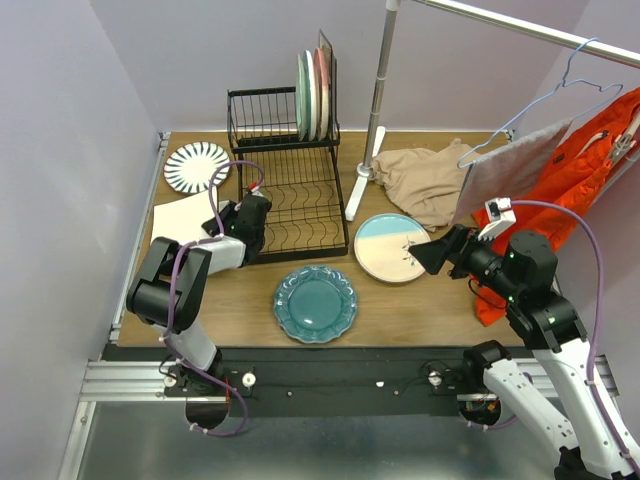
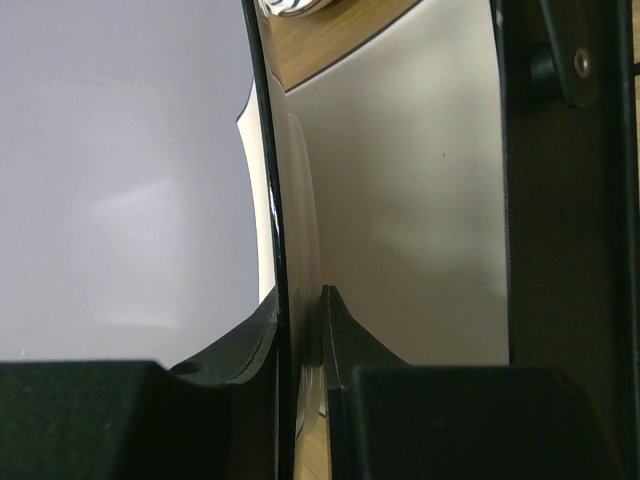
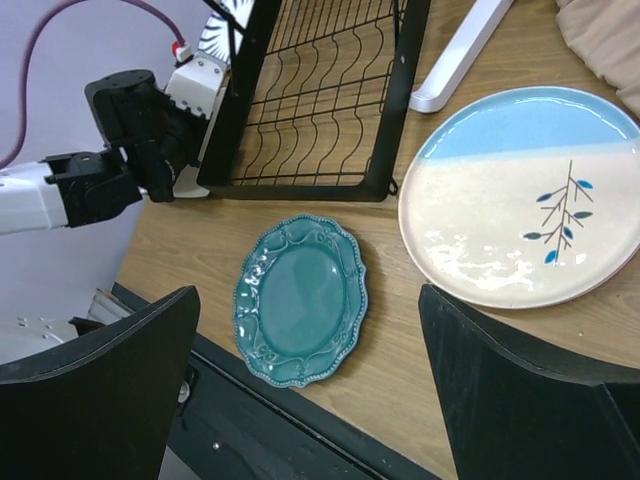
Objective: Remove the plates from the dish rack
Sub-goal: Place the plate at the center of the board.
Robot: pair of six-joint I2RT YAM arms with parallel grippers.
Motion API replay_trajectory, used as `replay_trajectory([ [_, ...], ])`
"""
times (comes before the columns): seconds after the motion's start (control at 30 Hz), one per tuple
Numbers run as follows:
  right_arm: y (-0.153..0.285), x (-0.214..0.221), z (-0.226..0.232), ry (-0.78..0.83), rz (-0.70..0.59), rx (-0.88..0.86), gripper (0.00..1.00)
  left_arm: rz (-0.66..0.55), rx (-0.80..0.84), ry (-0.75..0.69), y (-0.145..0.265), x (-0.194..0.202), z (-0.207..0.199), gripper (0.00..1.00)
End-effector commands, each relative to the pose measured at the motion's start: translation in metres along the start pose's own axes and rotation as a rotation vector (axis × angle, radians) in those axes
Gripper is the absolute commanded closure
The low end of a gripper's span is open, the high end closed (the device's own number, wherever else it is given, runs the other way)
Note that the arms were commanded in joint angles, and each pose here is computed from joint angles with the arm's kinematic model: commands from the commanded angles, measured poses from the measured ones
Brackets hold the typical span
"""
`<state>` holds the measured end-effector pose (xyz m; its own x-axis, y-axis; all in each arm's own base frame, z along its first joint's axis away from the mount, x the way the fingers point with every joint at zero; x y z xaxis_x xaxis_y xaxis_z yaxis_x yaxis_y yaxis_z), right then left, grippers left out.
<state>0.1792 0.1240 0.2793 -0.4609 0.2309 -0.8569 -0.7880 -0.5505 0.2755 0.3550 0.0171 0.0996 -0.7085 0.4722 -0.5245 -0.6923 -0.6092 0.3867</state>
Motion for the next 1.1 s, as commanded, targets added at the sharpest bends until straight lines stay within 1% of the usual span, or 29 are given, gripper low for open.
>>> replay_trajectory([
  [0.0,0.005,-0.002,0.000,0.009,-0.001,0.015,0.01,-0.012,-0.108,0.063,0.001,-0.010,0.009,1.00],
  [0.23,0.006,-0.004,0.000,0.013,-0.012,0.020,0.01,-0.017,-0.115,0.068,0.003,-0.014,0.006,1.00],
  [0.37,0.006,-0.003,0.000,0.010,-0.005,0.015,0.01,-0.020,-0.095,0.082,0.006,-0.016,0.001,0.94],
  [0.5,0.005,0.000,-0.001,0.002,0.001,0.016,0.01,-0.016,-0.093,0.080,0.009,-0.016,-0.001,0.85],
  [0.6,0.007,-0.002,0.001,0.000,-0.007,0.012,0.01,-0.024,-0.087,0.093,0.011,-0.018,-0.001,0.80],
  [1.07,0.010,-0.006,0.003,0.008,-0.020,0.009,0.01,-0.024,-0.065,0.148,0.011,-0.027,-0.005,0.72],
])
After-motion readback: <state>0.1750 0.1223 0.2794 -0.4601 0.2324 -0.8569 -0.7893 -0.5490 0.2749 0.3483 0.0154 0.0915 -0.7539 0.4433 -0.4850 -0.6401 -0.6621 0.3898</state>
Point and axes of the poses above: each gripper's point midway between its finger pads, its own y axis back along the fingers, its own z axis along the line the jaws close on, x = y × z, the point moved 3 cm from there along y, back along the fingers, and after that the axes turned 9 degrees about y, right-handed, at the moved point
